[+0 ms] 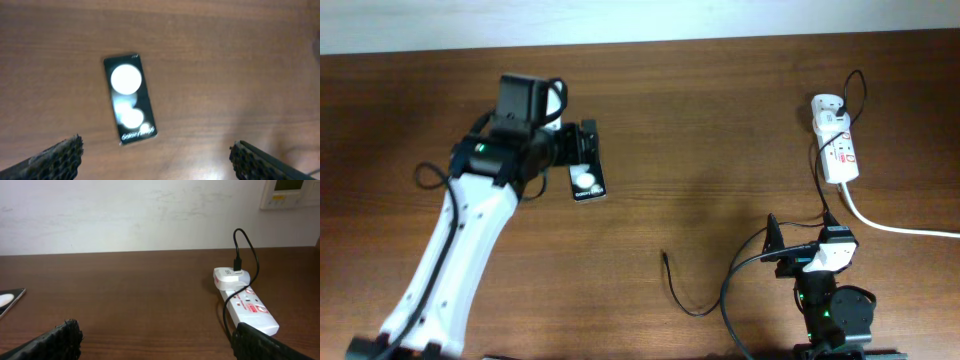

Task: Plug charger to phone and switch on socket
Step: 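Move the left gripper over the black phone and lower onto it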

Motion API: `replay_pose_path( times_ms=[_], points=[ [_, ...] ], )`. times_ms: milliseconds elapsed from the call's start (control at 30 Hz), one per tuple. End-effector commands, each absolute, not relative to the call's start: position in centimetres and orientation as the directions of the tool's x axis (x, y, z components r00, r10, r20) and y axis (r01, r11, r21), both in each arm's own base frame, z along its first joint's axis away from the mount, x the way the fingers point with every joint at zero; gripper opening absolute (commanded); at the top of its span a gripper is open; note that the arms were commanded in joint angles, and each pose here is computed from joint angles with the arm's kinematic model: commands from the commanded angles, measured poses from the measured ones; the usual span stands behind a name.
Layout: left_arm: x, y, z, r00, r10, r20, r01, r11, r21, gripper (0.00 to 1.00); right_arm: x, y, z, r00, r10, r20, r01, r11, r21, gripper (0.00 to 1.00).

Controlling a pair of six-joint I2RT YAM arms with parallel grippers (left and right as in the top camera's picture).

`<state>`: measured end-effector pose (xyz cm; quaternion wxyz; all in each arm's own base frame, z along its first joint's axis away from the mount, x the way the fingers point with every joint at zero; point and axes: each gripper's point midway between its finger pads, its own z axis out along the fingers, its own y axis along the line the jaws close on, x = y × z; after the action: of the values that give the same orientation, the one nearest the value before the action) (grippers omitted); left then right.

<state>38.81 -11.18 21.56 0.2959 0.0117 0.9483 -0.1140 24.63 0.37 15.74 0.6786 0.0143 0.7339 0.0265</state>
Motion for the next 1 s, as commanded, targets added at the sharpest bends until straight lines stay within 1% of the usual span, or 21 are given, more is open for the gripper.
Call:
replay_pose_path(
  times_ms=[0,133,167,200,300,367,600,833,900,967],
  points=[
    [41.3,-13.6,20.0,-0.876,-0.045,-0.48,0.062,0.977,-0.205,0.99,24.6,0.4,15.5,-0.082,0.067,-0.994,-0.011,0.998,0.068,0.99],
    [43.7,-13.7,16.2,-0.924,-0.149,-0.353,-0.092,0.98,-0.174,0.99,24.6,0.4,15.5,-0.082,0.067,-0.994,-0.011,0.998,0.068,0.99],
    [43.7,-12.8,14.9,-0.924,-0.194,-0.33,-0.159,0.979,-0.13,0.99,24.6,0.4,15.5,-0.082,0.067,-0.994,-0.011,0.998,0.068,0.99],
    [43.6,-12.2,14.0,-0.926,-0.211,-0.313,-0.189,0.977,-0.099,0.99,24.6,0.4,15.5,-0.082,0.067,-0.994,-0.011,0.998,0.068,0.99],
    [43.3,-12.2,11.7,-0.944,-0.206,-0.258,-0.196,0.978,-0.065,0.99,24.6,0.4,15.5,-0.082,0.067,-0.994,-0.011,0.998,0.068,0.99],
    [43.3,-12.1,11.1,-0.948,-0.205,-0.244,-0.197,0.979,-0.057,0.99,24.6,0.4,15.5,-0.082,0.067,-0.994,-0.011,0.998,0.068,0.99],
    [43.5,-12.3,10.7,-0.947,-0.204,-0.246,-0.196,0.979,-0.058,0.99,24.6,0.4,15.5,-0.082,0.067,-0.994,-0.011,0.998,0.068,0.99],
    [44.2,-12.3,6.8,-0.963,-0.18,-0.201,-0.179,0.984,-0.024,0.99,24.6,0.4,15.5,-0.082,0.067,-0.994,-0.011,0.998,0.068,0.99],
    [44.5,-11.5,6.8,-0.959,-0.202,-0.199,-0.199,0.979,-0.035,0.99,24.6,0.4,15.5,-0.082,0.067,-0.994,-0.011,0.998,0.068,0.99],
    [44.9,-10.3,6.6,-0.959,-0.235,-0.158,-0.219,0.969,-0.117,0.99,24.6,0.4,15.5,-0.082,0.067,-0.994,-0.011,0.998,0.068,0.99]
  ],
)
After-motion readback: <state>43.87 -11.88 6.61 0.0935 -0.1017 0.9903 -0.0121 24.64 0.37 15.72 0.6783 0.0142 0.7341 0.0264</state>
